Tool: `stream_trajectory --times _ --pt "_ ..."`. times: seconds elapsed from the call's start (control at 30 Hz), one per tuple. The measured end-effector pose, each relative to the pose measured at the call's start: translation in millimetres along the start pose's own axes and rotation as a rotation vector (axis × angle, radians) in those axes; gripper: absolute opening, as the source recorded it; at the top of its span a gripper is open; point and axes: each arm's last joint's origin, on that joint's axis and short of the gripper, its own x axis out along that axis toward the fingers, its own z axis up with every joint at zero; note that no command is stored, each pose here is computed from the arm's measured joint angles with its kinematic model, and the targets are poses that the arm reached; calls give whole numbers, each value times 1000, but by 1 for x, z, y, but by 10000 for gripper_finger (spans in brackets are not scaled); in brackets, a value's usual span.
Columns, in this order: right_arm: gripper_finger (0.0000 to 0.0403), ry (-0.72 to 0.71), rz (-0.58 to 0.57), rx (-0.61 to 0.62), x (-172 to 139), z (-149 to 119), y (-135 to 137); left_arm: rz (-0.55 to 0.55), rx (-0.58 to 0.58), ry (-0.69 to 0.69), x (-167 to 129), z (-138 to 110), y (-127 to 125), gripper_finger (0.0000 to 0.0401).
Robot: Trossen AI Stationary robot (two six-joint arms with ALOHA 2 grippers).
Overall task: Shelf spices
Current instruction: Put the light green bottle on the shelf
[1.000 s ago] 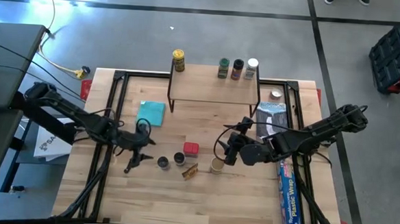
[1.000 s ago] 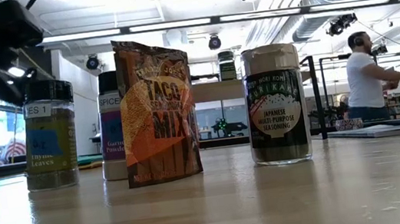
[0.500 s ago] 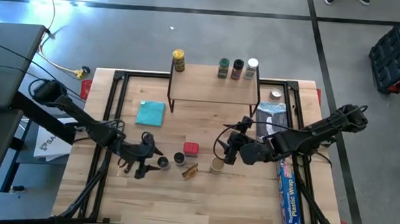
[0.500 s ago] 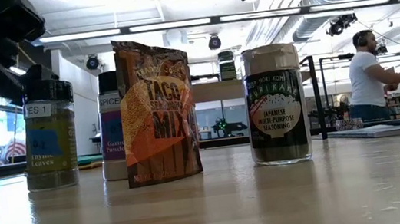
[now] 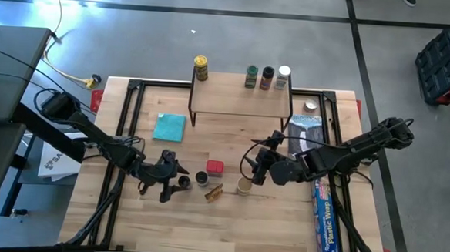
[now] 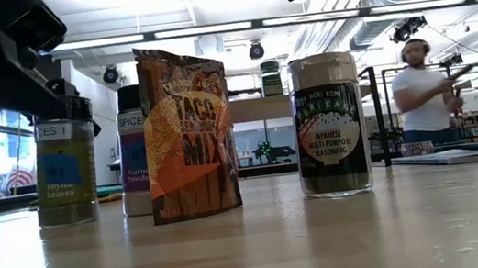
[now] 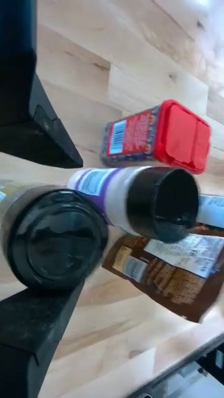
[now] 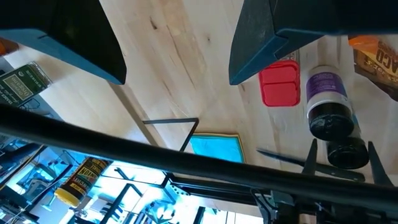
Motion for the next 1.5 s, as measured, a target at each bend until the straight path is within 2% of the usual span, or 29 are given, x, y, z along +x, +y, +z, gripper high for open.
stream_trajectory --times 0.13,0.27,0.37,0.57,0.77,0.9,1.07,1.33,1.5 --pt "279 0 0 -1 0 0 0 -18 1 -8 0 5 -2 239" --pt "279 0 -1 0 0 0 0 -90 39 -5 -1 19 -7 196" --pt "279 0 -1 0 0 0 0 -105 50 22 -4 35 -9 196" --pt "279 0 -1 0 0 0 0 -30 126 99 -23 77 -7 196" --pt "279 0 -1 0 0 0 0 53 255 -7 -38 134 5 199" --pt "279 0 -1 0 0 0 0 107 290 -138 -43 172 29 200" --pt "279 0 -1 -1 0 0 0 206 302 -201 -42 203 74 202" --pt "279 4 -10 -3 3 0 -3 323 199 -206 -30 237 162 203" --pt "279 8 -19 1 5 0 -5 391 119 -170 -16 245 215 204"
